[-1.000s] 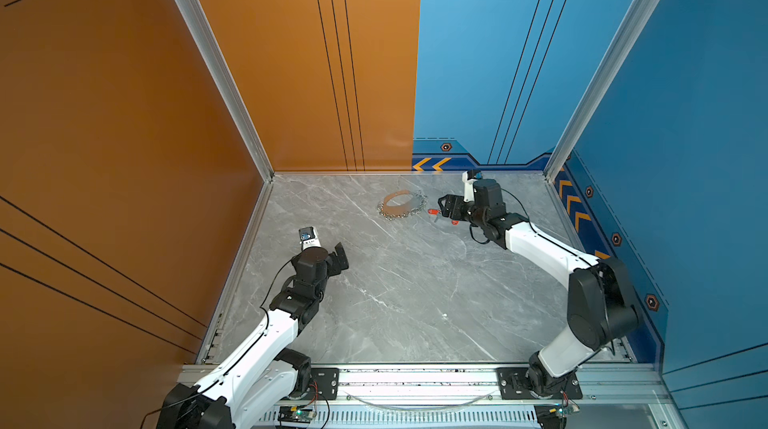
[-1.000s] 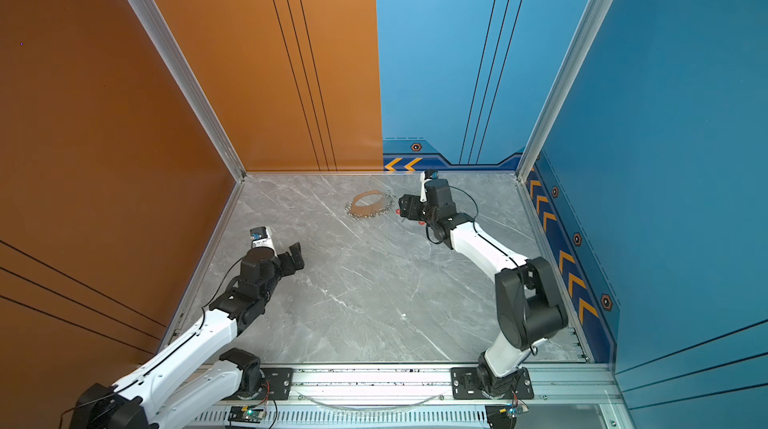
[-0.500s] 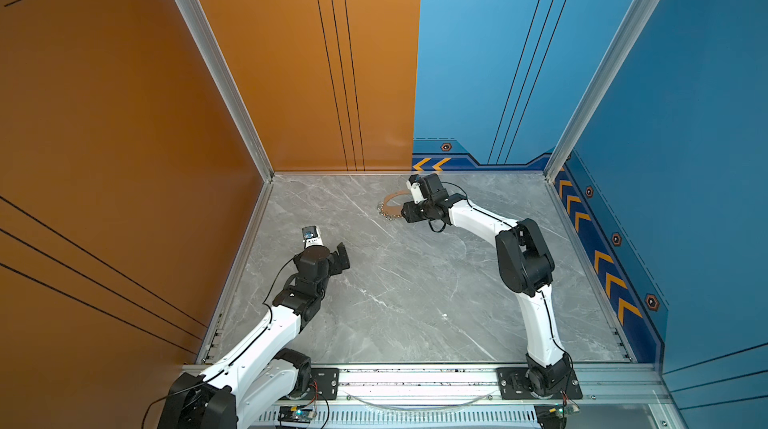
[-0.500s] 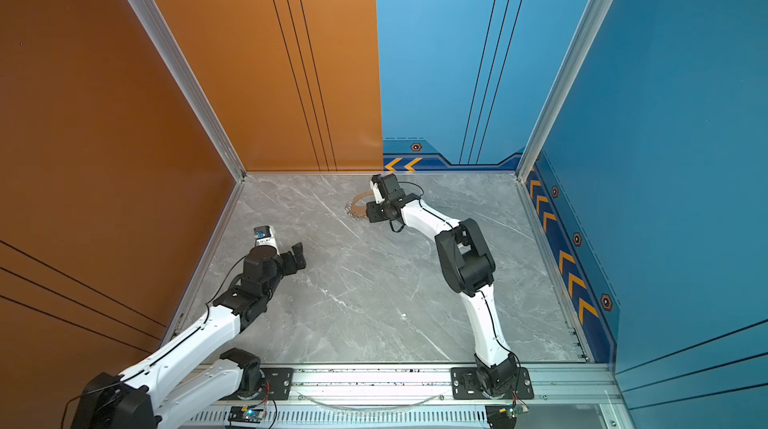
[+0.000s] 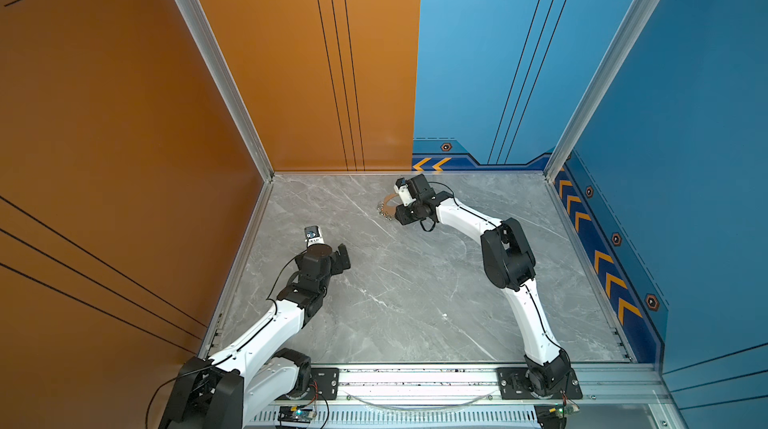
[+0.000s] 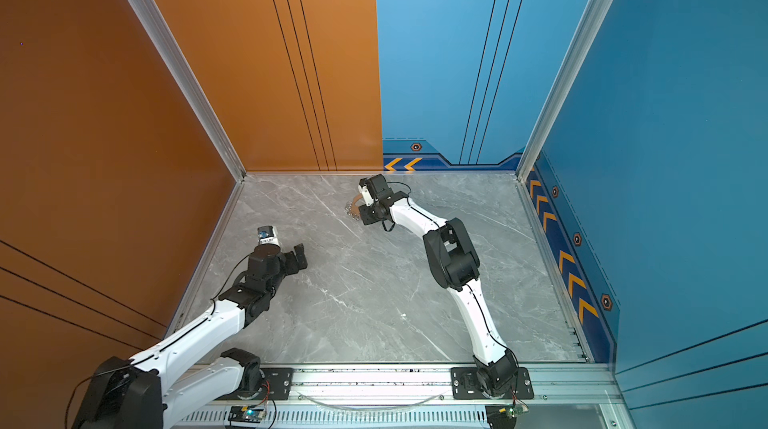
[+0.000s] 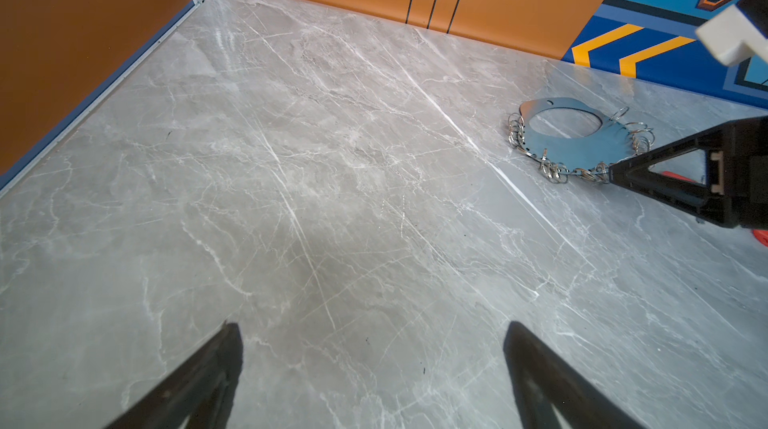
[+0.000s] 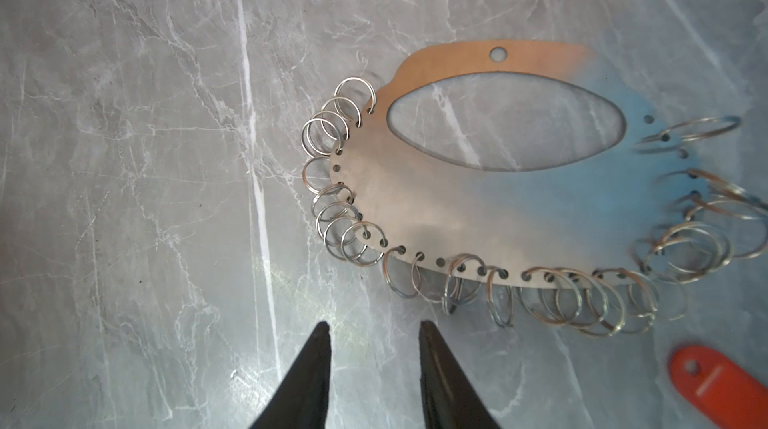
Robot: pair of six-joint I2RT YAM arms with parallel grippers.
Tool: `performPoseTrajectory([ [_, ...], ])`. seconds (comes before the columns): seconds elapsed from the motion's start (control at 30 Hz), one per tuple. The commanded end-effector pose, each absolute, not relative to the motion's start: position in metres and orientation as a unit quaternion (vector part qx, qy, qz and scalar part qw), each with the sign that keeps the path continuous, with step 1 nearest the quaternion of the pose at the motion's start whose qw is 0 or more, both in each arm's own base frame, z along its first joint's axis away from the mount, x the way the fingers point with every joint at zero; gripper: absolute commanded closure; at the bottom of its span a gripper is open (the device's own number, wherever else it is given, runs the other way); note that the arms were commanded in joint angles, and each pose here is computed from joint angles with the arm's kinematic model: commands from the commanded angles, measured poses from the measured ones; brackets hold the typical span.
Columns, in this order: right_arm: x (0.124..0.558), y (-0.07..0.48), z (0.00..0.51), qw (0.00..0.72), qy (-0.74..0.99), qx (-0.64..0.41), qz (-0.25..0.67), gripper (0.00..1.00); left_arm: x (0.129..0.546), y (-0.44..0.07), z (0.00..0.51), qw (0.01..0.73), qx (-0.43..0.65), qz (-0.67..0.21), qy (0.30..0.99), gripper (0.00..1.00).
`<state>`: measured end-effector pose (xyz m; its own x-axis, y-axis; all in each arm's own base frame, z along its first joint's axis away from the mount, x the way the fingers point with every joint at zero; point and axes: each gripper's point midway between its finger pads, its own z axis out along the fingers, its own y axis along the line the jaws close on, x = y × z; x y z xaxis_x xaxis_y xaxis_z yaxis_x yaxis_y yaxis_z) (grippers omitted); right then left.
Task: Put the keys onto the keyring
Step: 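Move the right gripper over the metal keyring plate while the left arm rises, then grasp the edge of the keyring plate with the right gripper and lift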
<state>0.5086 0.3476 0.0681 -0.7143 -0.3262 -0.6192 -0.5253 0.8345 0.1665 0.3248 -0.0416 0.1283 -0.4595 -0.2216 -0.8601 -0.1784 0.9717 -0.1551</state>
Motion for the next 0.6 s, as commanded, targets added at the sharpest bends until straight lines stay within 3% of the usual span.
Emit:
performPoseTrajectory([
  [0.0, 0.508, 0.346, 0.057, 0.285, 0.916, -0.252, 0.128, 0.64, 0.329, -0.042, 0.133, 0.512, -0.118, -0.027, 0.851, 0.02],
  [0.57, 0.522, 0.345, 0.040, 0.285, 0.919, -0.267, 0.050, 0.75, 0.330, -0.045, 0.130, 0.508, -0.115, -0.035, 0.853, 0.02],
])
